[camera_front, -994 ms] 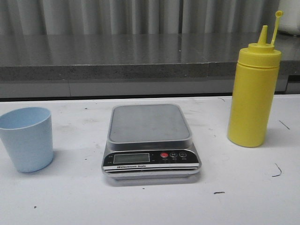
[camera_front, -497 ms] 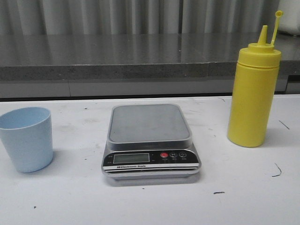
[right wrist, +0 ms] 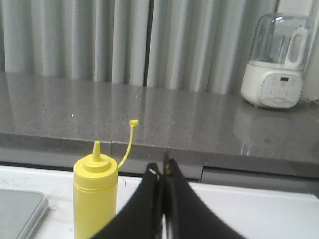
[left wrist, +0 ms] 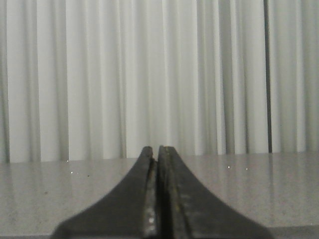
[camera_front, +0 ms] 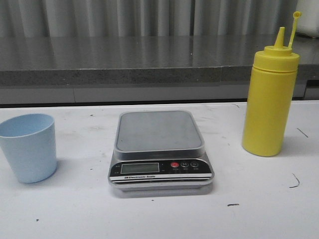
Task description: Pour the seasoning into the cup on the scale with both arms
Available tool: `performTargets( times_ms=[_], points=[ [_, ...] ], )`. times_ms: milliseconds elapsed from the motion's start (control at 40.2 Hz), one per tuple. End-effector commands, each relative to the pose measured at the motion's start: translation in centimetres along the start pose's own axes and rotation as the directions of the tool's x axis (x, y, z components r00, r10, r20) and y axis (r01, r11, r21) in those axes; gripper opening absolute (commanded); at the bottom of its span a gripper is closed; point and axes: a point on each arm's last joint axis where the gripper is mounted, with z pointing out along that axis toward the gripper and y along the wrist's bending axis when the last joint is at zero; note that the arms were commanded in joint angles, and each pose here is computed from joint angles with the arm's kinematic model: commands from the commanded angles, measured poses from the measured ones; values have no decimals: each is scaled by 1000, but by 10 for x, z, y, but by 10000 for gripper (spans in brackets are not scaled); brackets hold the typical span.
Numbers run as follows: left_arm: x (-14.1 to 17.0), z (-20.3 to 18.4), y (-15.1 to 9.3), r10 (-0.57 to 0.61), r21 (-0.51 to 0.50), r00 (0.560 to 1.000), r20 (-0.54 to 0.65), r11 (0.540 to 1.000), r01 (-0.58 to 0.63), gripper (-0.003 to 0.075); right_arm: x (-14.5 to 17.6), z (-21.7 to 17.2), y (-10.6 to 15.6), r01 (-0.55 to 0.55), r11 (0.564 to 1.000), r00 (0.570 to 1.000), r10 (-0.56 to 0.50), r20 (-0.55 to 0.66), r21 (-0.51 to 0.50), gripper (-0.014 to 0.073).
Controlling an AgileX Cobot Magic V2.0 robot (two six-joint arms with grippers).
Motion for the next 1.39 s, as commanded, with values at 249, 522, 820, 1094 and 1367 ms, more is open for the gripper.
performTargets(
  times_ms=[249, 522, 820, 1094, 1367],
  points=[
    [-15, 44, 2, -130, -32, 978, -162, 991, 127, -20, -36, 36, 2, -111, 993, 979, 104, -176, -30, -70],
    [-11, 43, 3, -136, -39, 969, -208, 991, 130, -16, -38, 39, 2, -111, 994, 982, 106, -155, -25, -28],
    [-11, 43, 3, -136, -39, 969, -208, 991, 130, 463, -38, 39, 2, -110, 994, 982, 105, -155, -25, 531],
    [-11, 43, 2, -159, -43, 965, -207, 987, 154, 617, -37, 39, 2, -110, 994, 981, 104, -163, -26, 651],
    [-7, 66, -8, -167, 24, 939, -300, 983, 183, 617, -37, 39, 2, -110, 994, 981, 104, -163, -26, 651]
  ],
)
